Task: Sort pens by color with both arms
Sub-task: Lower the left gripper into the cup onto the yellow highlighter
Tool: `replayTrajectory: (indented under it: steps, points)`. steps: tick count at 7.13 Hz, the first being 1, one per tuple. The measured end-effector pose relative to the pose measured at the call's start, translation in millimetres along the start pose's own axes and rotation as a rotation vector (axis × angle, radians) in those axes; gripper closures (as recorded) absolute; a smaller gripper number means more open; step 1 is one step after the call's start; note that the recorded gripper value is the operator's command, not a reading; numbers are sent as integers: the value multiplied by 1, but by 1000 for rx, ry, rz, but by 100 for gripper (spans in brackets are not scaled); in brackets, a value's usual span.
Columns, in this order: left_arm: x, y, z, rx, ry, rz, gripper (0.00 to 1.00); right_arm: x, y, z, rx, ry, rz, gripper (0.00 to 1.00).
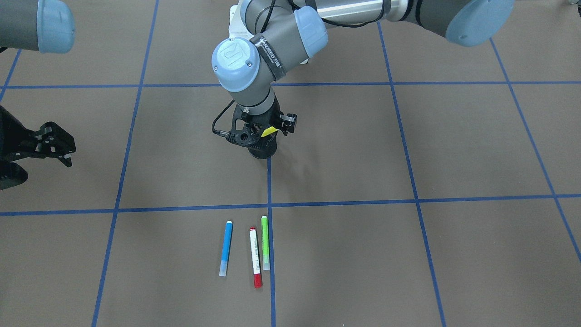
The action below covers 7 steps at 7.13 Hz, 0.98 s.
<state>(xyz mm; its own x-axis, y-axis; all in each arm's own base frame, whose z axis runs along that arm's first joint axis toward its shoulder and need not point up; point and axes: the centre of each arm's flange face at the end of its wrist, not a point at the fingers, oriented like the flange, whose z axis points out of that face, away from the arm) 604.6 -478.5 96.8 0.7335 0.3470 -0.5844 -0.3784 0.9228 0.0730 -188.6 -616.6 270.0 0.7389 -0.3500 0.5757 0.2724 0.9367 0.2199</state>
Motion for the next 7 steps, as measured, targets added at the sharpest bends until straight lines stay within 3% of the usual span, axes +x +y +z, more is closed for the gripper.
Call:
replayTrajectory:
  steps: [7]
  points:
    - [9,8,3,-6,8,-30,42,-3,0,0,1,-1,2,0]
